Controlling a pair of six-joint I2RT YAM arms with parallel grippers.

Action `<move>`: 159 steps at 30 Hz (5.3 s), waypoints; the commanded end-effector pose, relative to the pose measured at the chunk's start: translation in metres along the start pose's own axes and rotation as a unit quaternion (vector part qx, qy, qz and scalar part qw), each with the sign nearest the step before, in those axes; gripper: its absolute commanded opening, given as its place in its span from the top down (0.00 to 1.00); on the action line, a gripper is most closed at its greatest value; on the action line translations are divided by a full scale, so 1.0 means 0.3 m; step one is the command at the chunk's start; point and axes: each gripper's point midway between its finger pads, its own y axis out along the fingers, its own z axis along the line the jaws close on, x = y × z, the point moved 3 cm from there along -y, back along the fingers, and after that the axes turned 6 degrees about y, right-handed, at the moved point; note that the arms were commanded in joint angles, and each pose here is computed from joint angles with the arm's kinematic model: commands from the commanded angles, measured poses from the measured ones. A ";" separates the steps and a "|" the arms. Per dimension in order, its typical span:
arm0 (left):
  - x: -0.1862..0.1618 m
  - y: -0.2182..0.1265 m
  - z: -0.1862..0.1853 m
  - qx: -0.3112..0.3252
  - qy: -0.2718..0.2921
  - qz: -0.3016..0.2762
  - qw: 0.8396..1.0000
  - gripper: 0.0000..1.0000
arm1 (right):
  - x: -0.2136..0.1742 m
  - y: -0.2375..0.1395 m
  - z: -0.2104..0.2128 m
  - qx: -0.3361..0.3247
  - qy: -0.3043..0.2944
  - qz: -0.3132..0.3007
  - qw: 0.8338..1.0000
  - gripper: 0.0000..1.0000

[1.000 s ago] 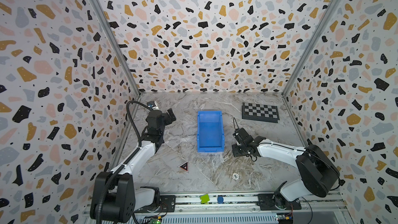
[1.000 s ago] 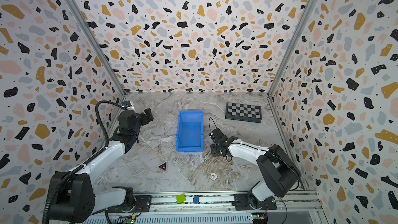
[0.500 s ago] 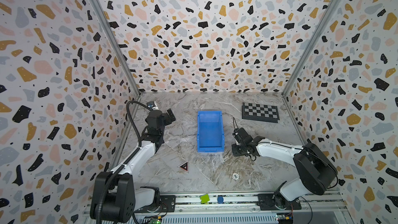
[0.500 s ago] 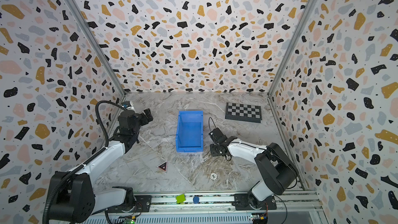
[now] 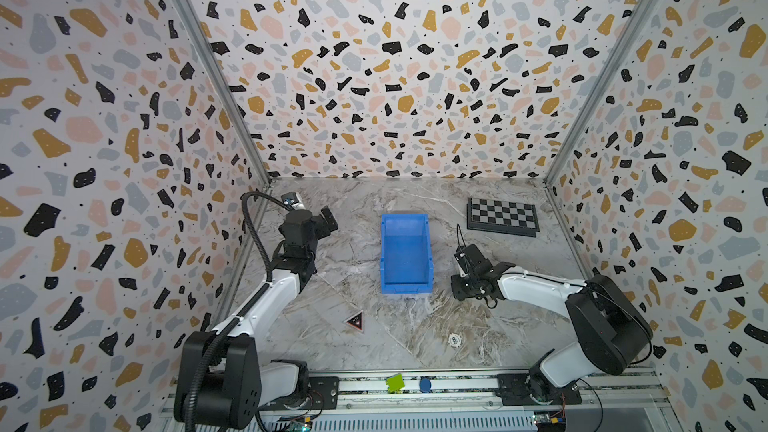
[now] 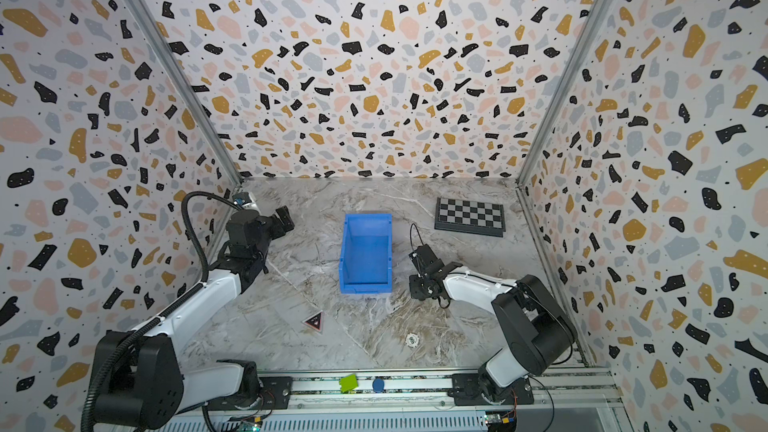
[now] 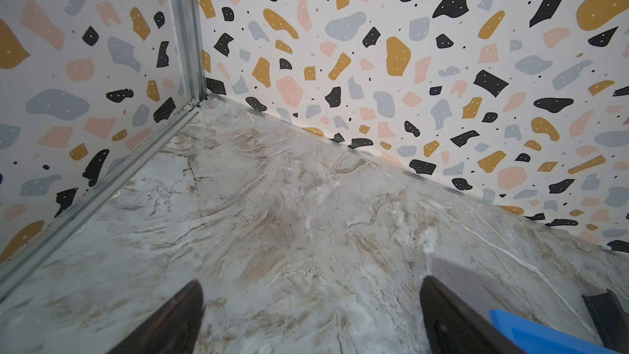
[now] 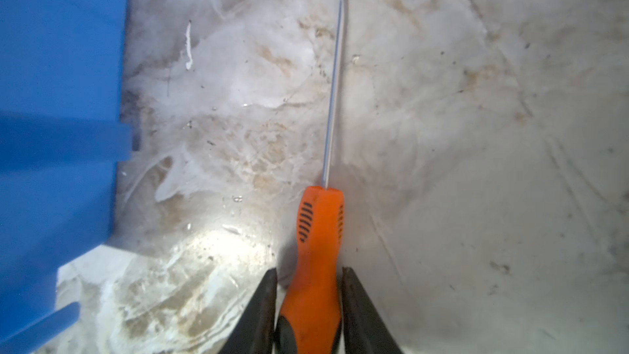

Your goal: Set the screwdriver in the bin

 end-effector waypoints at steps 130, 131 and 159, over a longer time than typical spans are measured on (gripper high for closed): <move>0.108 -0.045 -0.032 -0.024 -0.022 -0.028 0.999 0.00 | 0.390 -0.255 0.640 0.064 -0.149 -0.122 0.979 0.63; 0.108 -0.044 -0.031 -0.023 -0.022 -0.028 0.999 0.00 | 0.400 -0.269 0.633 0.064 -0.150 -0.129 0.978 0.63; 0.120 -0.138 0.057 0.035 -0.008 -0.094 0.995 0.00 | 0.560 -0.521 -0.038 0.007 -0.065 -0.290 0.955 0.19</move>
